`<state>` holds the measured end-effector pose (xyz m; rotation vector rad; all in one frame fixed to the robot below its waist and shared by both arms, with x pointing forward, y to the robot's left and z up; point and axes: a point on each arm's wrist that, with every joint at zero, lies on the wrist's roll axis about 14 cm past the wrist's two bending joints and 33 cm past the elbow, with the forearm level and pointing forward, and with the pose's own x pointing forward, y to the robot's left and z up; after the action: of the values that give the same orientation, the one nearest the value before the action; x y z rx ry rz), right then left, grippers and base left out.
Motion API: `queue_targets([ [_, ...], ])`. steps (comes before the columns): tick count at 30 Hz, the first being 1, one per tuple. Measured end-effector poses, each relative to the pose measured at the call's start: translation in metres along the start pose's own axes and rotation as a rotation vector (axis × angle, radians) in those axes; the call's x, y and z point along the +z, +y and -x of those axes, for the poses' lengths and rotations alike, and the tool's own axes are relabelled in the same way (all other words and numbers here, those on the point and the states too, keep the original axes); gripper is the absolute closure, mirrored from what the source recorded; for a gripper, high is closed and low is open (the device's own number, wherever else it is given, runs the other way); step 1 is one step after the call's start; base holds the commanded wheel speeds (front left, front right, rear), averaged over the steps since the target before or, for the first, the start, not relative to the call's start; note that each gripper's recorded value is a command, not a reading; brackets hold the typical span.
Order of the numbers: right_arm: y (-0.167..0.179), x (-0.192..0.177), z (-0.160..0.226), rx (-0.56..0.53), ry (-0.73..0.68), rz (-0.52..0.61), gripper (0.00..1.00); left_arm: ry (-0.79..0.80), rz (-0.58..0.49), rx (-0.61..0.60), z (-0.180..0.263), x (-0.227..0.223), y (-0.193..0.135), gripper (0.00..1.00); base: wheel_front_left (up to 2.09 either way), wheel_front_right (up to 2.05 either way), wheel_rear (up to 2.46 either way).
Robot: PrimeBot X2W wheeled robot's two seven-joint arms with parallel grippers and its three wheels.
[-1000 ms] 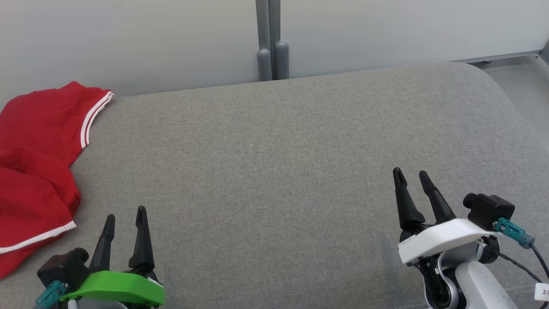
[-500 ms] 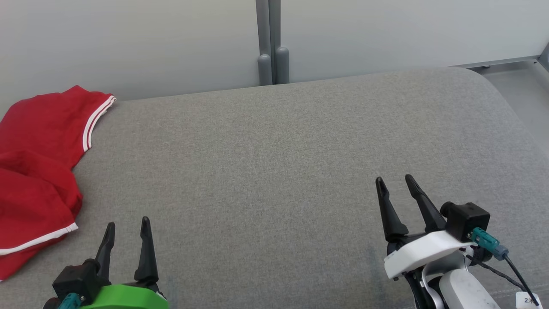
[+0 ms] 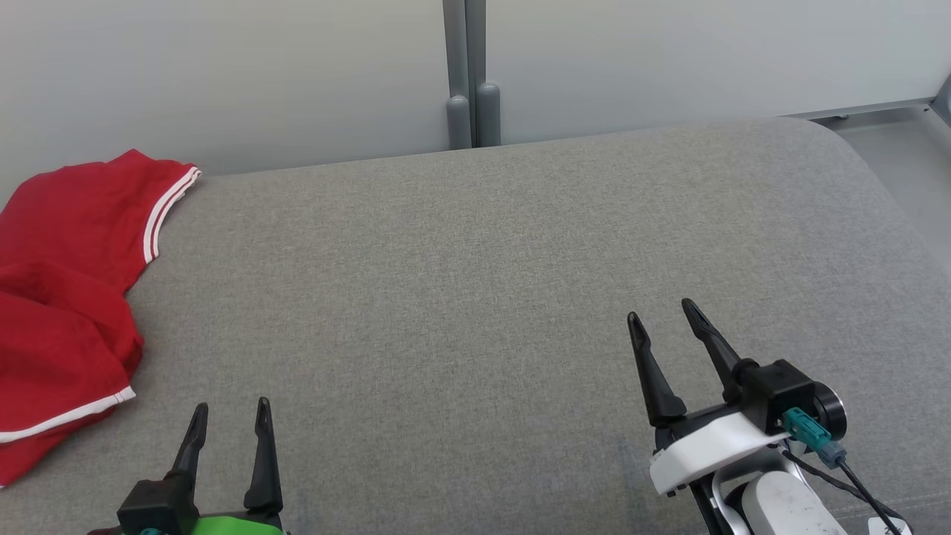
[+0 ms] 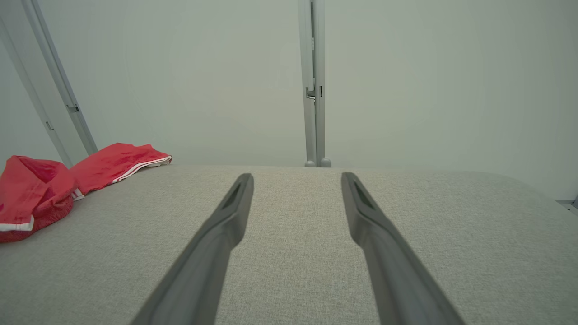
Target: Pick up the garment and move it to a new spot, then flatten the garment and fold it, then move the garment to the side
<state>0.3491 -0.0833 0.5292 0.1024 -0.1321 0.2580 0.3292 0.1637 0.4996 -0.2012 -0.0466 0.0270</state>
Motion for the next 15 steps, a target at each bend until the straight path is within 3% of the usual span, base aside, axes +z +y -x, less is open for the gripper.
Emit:
queue_targets([
  [15,-0.0011,-0.0005,-0.0003,-0.004,0.001,0.000,0.00,0.026,-0.001,0.003,0.0019,-0.0082,0.0009,0.00,0.00,0.00,0.00],
])
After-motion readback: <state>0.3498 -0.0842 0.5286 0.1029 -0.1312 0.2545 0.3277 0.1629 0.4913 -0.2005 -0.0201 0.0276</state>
